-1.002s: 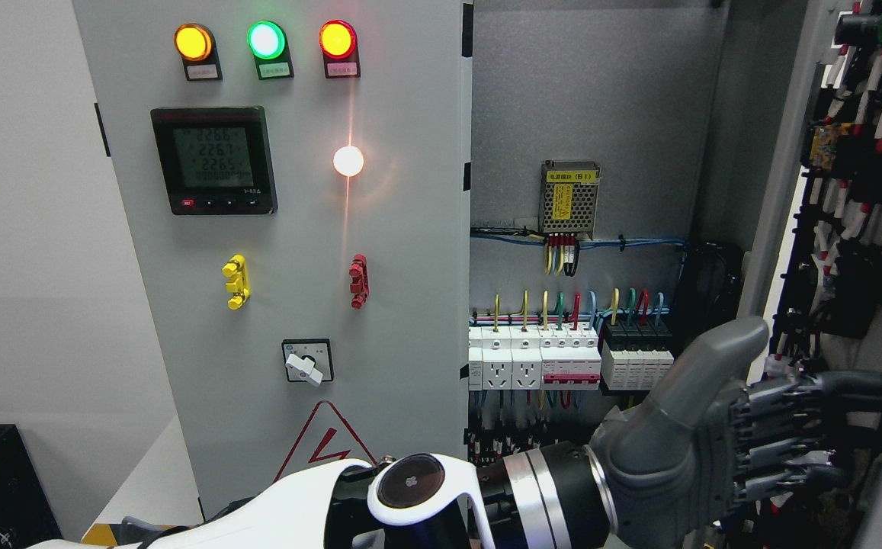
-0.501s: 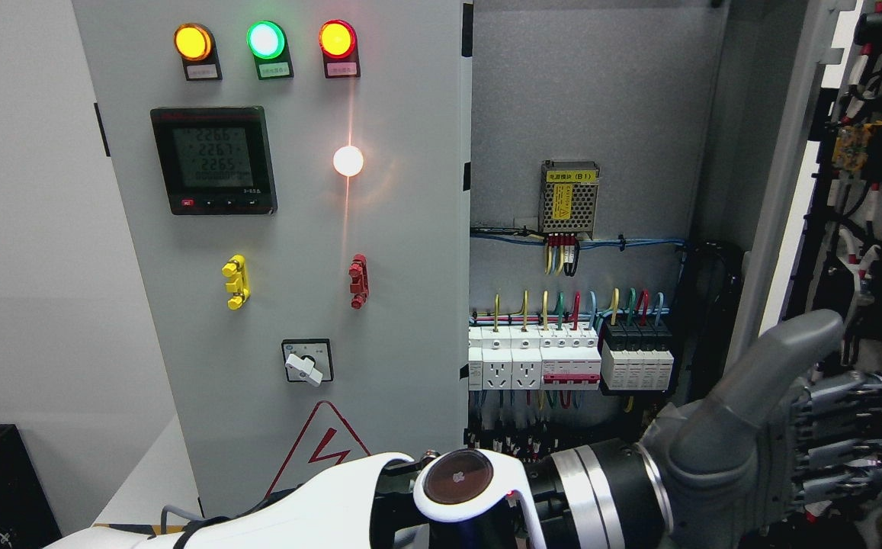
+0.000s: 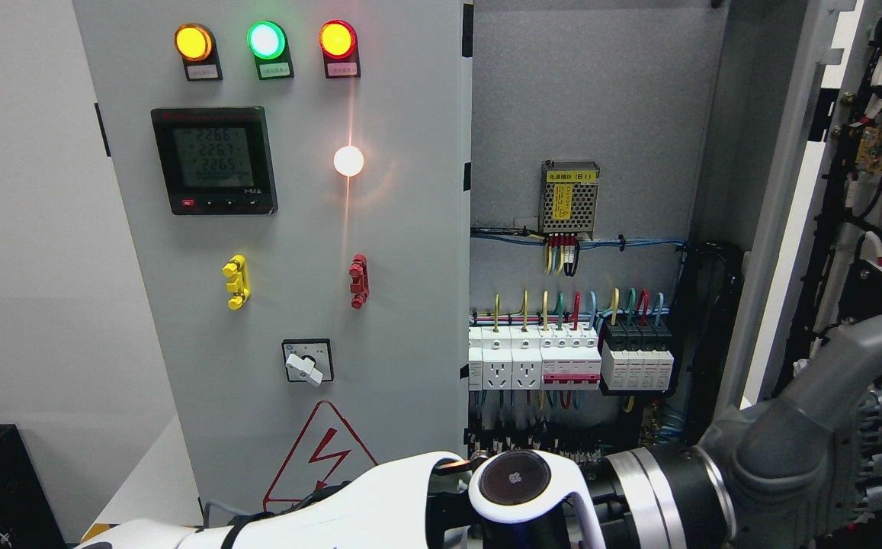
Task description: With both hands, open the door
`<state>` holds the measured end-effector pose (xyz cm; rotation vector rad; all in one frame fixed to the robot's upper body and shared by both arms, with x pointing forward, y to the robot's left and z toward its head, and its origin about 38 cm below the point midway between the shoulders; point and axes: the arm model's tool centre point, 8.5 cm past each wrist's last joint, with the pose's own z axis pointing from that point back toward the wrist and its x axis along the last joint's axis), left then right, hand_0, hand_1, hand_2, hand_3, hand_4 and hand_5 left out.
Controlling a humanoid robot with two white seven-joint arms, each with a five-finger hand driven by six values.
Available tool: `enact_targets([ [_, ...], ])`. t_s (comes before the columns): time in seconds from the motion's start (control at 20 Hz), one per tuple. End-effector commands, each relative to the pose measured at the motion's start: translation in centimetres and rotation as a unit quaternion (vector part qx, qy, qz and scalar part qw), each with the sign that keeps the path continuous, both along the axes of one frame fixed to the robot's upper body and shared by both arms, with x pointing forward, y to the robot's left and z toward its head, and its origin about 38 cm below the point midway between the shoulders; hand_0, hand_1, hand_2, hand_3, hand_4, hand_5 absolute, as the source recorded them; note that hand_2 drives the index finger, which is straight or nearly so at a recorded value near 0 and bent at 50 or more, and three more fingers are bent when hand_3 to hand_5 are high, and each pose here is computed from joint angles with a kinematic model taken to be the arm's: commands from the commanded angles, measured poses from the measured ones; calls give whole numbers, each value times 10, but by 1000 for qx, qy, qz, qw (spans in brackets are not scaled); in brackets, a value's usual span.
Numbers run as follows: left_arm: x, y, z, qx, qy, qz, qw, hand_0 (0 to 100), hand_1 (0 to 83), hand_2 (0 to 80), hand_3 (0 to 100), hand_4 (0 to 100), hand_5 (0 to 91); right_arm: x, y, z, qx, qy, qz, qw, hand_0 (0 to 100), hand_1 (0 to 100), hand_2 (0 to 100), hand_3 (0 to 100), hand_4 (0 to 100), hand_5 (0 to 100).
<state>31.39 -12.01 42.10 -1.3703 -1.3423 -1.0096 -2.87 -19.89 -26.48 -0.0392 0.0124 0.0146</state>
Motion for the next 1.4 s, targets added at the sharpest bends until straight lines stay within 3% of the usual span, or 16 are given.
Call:
enact_targets([
  [0.0,-4,-40,-6,13,12,-6,1000,0,0,0,0,0,0,0,0,0,0,0,0,1000,191,0,0,0,0,0],
  [0.55,-8,-73,0,16,13,-6,1000,0,0,0,0,0,0,0,0,0,0,0,0,1000,191,0,0,0,0,0],
  [1.35,-4,-73,3,13,1,2,1000,0,0,0,0,0,0,0,0,0,0,0,0,1000,191,0,0,0,0,0],
])
